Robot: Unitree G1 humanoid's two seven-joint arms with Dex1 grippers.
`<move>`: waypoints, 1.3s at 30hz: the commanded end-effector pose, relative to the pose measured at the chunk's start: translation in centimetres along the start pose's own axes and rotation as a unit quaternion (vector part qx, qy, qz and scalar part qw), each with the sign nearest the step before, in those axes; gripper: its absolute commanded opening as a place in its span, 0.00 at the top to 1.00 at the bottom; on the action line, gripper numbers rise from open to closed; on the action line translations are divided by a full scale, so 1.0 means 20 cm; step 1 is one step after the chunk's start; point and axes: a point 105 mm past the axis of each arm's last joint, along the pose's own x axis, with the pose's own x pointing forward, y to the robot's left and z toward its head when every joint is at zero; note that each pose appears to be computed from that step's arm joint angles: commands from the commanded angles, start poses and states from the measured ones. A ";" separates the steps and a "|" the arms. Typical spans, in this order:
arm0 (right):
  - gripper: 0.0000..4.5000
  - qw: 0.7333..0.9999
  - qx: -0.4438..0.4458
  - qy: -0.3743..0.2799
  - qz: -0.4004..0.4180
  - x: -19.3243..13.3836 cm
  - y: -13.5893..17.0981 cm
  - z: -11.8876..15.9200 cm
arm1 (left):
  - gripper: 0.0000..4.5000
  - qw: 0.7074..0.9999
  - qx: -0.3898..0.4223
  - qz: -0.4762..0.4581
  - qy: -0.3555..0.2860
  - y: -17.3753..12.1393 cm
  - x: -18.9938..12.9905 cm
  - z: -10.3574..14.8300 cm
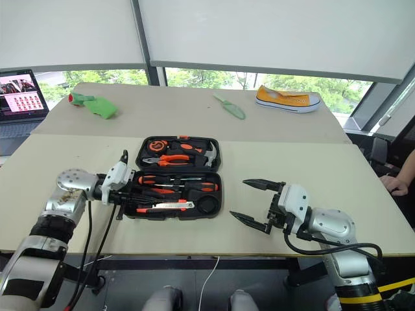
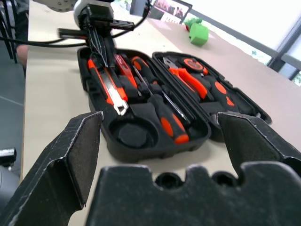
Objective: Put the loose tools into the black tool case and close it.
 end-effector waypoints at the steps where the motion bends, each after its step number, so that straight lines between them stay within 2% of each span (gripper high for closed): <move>1: 0.00 0.999 -0.027 -0.014 -0.008 -0.03 -0.02 0.08 | 1.00 0.999 0.012 0.039 0.024 0.05 0.03 -0.04; 4: 0.00 0.999 -0.028 -0.013 -0.012 -0.03 -0.03 0.09 | 1.00 0.999 0.008 0.029 0.044 0.03 0.05 -0.09; 7: 0.00 0.999 -0.036 -0.003 -0.004 -0.04 0.00 0.08 | 1.00 0.995 -0.014 -0.006 0.094 -0.05 0.07 -0.19; 11: 0.00 0.999 -0.027 -0.006 -0.018 -0.05 0.00 0.08 | 1.00 0.993 -0.049 -0.024 0.104 -0.11 0.10 -0.24; 14: 0.00 1.000 -0.027 -0.005 -0.013 -0.03 0.01 0.08 | 1.00 0.989 -0.030 -0.026 0.145 -0.13 0.11 -0.31; 18: 0.00 0.999 -0.025 -0.009 -0.022 -0.03 -0.01 0.09 | 1.00 0.996 -0.046 0.010 0.071 -0.10 0.13 -0.24; 19: 0.00 0.999 -0.023 -0.007 -0.033 -0.05 -0.03 0.09 | 1.00 0.998 -0.045 0.032 0.026 -0.06 0.12 -0.17; 21: 0.00 0.998 -0.014 0.007 -0.057 -0.11 -0.06 0.09 | 0.88 0.996 -0.035 0.068 -0.051 0.00 0.06 -0.04; 22: 0.00 0.998 -0.010 0.018 -0.064 -0.14 -0.07 0.08 | 0.84 0.994 -0.033 0.074 -0.070 0.01 0.03 0.00; 25: 0.00 0.994 0.015 0.060 -0.090 -0.28 -0.05 0.04 | 0.62 0.993 -0.031 0.069 -0.096 -0.03 -0.04 0.08; 26: 0.00 0.992 0.021 0.075 -0.100 -0.32 -0.05 0.02 | 0.50 0.992 -0.032 0.065 -0.103 -0.05 -0.05 0.11; 28: 0.00 0.986 0.033 0.114 -0.119 -0.44 -0.02 -0.03 | 0.39 0.993 -0.015 0.054 -0.107 -0.11 -0.06 0.16; 32: 0.00 0.967 0.067 0.190 -0.156 -0.68 0.07 -0.16 | 0.05 0.991 -0.007 0.058 -0.120 -0.24 -0.08 0.21; 36: 0.00 0.956 0.086 0.223 -0.170 -0.79 0.15 -0.24 | 0.02 0.991 -0.024 0.063 -0.120 -0.37 -0.12 0.18; 39: 0.00 0.959 0.087 0.222 -0.152 -0.77 0.17 -0.21 | 0.02 0.990 -0.032 0.072 -0.121 -0.41 -0.14 0.16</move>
